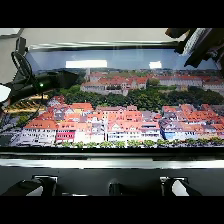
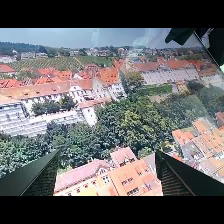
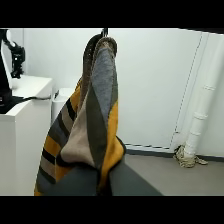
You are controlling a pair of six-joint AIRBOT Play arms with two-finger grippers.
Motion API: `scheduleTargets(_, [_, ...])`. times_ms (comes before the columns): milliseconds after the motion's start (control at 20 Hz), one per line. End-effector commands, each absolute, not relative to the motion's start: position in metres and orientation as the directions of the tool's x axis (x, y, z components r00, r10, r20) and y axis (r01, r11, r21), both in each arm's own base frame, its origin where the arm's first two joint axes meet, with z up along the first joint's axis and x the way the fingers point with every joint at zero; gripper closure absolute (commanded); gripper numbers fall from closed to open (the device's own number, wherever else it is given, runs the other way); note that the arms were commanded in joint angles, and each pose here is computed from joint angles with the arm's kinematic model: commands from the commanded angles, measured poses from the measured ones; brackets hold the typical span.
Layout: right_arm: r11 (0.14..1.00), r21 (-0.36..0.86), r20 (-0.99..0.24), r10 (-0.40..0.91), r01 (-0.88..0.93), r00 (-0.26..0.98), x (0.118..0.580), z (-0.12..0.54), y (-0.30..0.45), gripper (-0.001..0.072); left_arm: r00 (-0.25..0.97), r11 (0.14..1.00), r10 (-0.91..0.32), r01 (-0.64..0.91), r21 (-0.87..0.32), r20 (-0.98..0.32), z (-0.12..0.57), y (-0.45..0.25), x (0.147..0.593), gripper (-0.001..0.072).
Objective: Fold the clothes and pants, and hang the long-sleeved shirts on hangers.
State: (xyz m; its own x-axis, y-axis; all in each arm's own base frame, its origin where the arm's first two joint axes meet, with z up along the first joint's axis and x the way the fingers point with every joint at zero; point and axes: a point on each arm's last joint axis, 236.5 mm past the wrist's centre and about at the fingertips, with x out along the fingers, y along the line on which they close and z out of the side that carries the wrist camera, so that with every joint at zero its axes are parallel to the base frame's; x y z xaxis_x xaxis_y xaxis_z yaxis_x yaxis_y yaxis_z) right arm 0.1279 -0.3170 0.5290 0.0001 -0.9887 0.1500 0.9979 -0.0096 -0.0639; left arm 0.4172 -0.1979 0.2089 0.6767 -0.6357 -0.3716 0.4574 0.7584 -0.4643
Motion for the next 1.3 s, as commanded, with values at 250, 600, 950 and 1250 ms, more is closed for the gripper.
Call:
scheduleTargets(250, [-0.011, -0.025, 0.023, -1.0, 1.0, -0.01, 0.118, 0.497, -0.342, 0.069, 0.674, 0.759, -0.635, 0.454, -0.466, -0.377, 0.206, -0.198, 0.418, 0.0038])
scheduleTargets(600, [0.002, -0.025, -0.066, -0.998, 1.0, 0.0, 0.113, 0.479, -0.335, 0.0518, 0.674, 0.758, -0.636, 0.454, -0.467, -0.376, 0.206, -0.198, 0.418, 0.0037])
scheduleTargets(950, [0.124, 0.224, 0.221, -0.972, 0.967, 0.073, 0.065, 0.565, -0.272, 0.0156, 0.772, 0.786, -0.571, 0.415, -0.459, -0.279, 0.246, -0.168, 0.424, 0.0032])
scheduleTargets(1250, [0.836, 0.419, 0.446, -0.53, 0.354, 0.722, 0.223, 0.618, -0.17, 0.0377, 0.841, 0.806, -0.503, 0.372, -0.46, -0.201, 0.277, -0.138, 0.424, 0.0214])
